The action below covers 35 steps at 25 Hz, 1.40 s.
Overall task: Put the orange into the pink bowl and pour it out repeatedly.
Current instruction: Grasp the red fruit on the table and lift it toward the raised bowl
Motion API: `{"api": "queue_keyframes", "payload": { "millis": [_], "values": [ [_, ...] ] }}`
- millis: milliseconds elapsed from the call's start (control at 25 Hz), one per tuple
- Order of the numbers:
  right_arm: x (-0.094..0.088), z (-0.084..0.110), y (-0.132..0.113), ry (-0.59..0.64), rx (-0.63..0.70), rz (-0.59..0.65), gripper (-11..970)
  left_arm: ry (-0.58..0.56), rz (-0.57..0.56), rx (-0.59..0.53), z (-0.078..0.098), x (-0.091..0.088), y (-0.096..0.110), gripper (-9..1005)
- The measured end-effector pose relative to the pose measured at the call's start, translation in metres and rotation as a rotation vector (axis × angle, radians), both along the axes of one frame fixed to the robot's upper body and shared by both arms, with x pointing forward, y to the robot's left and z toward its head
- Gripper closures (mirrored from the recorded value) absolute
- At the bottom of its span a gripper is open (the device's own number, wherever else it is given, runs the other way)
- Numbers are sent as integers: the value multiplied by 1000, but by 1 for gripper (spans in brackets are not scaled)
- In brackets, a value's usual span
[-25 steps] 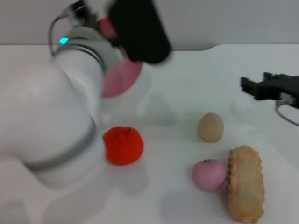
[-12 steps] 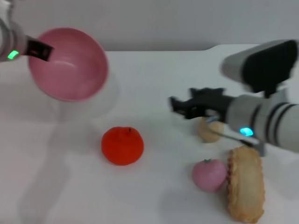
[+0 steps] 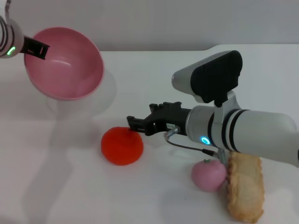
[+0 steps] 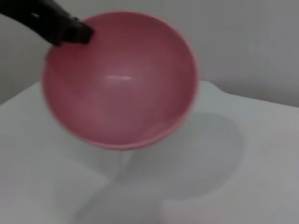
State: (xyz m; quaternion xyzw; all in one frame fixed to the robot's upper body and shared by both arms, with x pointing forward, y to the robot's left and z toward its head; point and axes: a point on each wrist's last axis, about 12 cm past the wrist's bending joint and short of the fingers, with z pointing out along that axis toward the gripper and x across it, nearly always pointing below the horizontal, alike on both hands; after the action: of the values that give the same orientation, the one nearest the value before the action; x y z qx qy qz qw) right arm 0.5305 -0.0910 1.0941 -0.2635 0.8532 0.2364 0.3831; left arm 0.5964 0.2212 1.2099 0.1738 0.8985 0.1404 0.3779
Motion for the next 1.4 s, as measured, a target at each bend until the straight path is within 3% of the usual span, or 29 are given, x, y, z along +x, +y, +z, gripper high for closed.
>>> {"api": "queue_keyframes", "payload": {
  "millis": [120,320,680,1280,1400],
  "values": [
    [-4,3,5,-8,5,22,308,0,0,0,0,0,0,955],
    [-9,0,20,10,24,67,217,25,-22,12,-6,7,-11,955],
    [-5,-21,31,108,-1,90,259,24,-35,16,-6,6,-15,955],
    [-3,-32,28,164,-21,84,328,25,-61,31,-6,5,-22,954],
    [-4,-33,28,155,-31,95,452,24,-66,28,-5,5,-23,954]
  ]
}}
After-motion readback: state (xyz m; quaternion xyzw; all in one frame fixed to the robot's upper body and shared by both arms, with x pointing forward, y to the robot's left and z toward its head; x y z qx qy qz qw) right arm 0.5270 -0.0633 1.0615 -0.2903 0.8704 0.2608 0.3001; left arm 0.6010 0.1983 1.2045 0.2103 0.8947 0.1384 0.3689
